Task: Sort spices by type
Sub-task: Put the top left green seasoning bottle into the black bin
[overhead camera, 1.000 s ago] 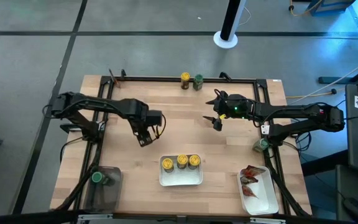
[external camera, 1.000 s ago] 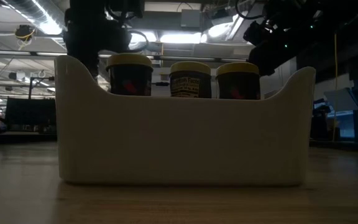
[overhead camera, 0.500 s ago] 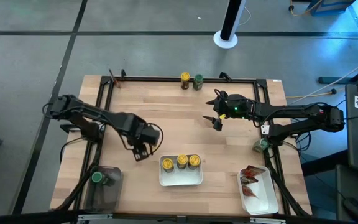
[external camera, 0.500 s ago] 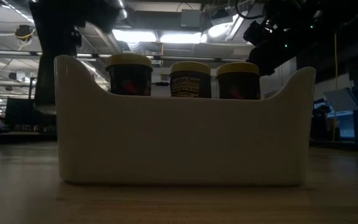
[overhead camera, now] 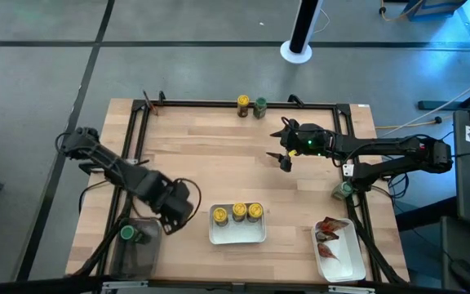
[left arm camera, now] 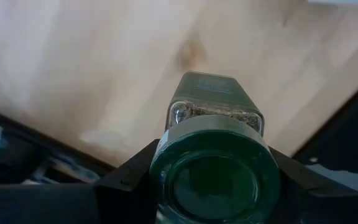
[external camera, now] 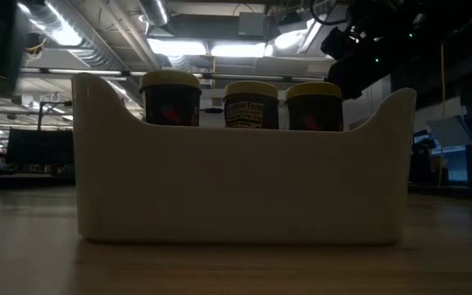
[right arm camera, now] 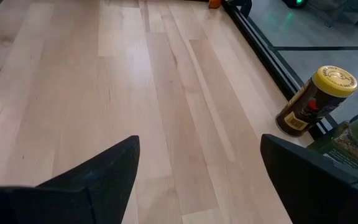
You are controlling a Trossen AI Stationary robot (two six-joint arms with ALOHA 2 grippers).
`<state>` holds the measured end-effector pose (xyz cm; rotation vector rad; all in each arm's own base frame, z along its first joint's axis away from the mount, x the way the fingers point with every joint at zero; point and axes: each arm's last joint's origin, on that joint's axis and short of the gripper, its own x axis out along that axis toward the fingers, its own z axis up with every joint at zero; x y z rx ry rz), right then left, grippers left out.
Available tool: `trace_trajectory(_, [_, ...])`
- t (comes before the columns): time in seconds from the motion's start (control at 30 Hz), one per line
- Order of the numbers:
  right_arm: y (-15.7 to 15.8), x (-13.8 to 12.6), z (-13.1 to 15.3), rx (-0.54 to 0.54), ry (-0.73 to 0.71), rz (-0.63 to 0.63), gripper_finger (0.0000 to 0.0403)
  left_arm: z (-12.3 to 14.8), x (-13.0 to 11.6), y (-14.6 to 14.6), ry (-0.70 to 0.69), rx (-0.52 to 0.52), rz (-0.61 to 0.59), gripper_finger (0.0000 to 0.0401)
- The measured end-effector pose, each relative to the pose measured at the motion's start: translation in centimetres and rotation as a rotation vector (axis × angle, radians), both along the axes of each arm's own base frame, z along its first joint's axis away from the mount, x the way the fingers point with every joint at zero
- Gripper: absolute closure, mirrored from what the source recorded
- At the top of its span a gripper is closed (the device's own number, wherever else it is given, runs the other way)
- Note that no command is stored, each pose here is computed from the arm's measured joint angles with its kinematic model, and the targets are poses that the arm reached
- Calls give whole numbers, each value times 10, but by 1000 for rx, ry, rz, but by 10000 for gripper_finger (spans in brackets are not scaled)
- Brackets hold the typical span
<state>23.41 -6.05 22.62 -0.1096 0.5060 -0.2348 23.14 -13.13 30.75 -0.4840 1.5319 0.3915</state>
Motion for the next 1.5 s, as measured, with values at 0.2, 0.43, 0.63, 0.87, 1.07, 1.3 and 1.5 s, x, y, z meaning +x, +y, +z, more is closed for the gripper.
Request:
trace_trajectory(0.2, [0,0,1,-22,-4,10,70,1,-18,-30,16,-34,105,215])
trace_trajectory(0.43, [0,1,3,-31,-27,12,70,1,-40,-55,44,-35,196,215])
trace_trajectory(0.63, [-1,3,6,-46,-57,14,70,-4,-54,-67,59,-17,248,214])
trace_trajectory(0.87, [-1,3,8,-71,-69,24,70,-18,-63,-75,70,-1,238,215])
trace_trajectory(1.07, [-1,4,10,-91,-89,30,70,-34,-65,-72,91,49,231,211])
trace_trajectory(1.3, [-1,4,9,-90,-83,30,70,-56,-66,-71,89,44,201,213])
trace_trajectory(1.5, [-1,4,9,-89,-83,30,70,-74,-67,-70,88,42,200,207])
